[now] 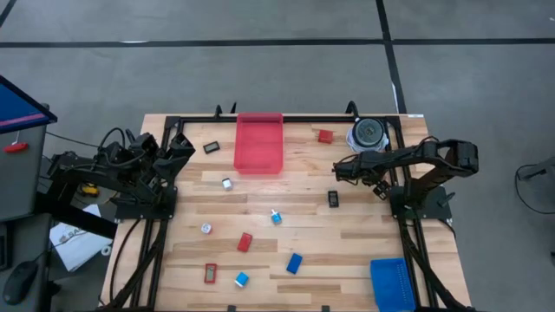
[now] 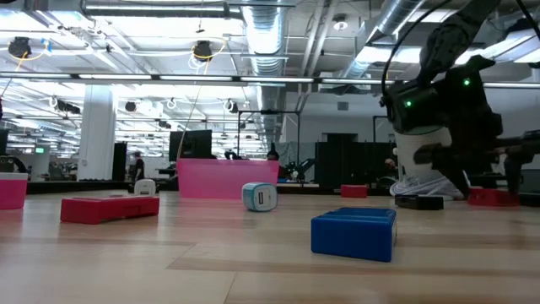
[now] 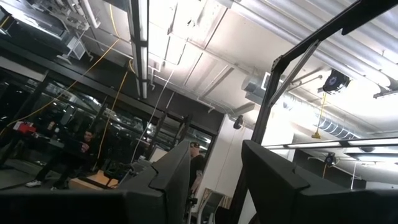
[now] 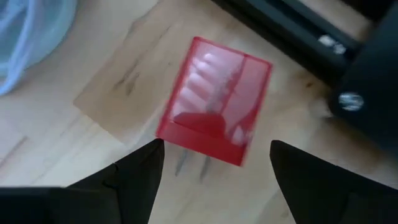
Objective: Pick & Place Office items
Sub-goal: Put the bottom red charger adapter into the red bin
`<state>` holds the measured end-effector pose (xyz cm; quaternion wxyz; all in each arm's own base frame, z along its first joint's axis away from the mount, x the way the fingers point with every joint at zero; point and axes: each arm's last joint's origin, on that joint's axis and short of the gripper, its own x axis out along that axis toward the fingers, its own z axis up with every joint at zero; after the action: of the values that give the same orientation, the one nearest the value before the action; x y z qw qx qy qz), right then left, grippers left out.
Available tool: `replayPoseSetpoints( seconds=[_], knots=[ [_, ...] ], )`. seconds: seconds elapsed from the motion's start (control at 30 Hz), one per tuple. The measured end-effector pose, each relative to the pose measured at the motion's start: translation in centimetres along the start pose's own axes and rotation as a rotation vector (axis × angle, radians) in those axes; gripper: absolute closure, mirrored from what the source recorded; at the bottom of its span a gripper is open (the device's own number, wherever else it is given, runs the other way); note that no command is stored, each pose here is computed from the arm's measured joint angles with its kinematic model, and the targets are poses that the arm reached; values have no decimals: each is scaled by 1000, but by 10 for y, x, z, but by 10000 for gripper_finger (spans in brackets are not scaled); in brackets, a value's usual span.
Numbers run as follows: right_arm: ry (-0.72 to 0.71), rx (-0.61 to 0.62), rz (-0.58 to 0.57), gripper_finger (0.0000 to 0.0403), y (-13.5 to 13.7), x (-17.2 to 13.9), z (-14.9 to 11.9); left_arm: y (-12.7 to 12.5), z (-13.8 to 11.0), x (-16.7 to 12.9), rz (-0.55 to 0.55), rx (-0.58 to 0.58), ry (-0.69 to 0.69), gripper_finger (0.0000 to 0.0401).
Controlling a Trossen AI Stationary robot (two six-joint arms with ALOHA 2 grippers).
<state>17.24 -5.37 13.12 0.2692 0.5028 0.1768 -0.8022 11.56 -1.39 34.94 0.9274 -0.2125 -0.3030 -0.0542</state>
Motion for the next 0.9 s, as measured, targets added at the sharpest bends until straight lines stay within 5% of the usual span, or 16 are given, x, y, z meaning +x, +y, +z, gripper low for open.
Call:
replayPoseSetpoints(
  seconds=[0.23,0.5,0.9],
  knots=[
    [28,49,27,117,2,12,1,0,0,0,1,-1,2,258],
    [27,52,161,117,18,-10,-6,1,-1,1,10,-8,-3,258],
    [-24,18,130,117,21,-28,-1,1,-4,4,13,-7,4,258]
  ],
)
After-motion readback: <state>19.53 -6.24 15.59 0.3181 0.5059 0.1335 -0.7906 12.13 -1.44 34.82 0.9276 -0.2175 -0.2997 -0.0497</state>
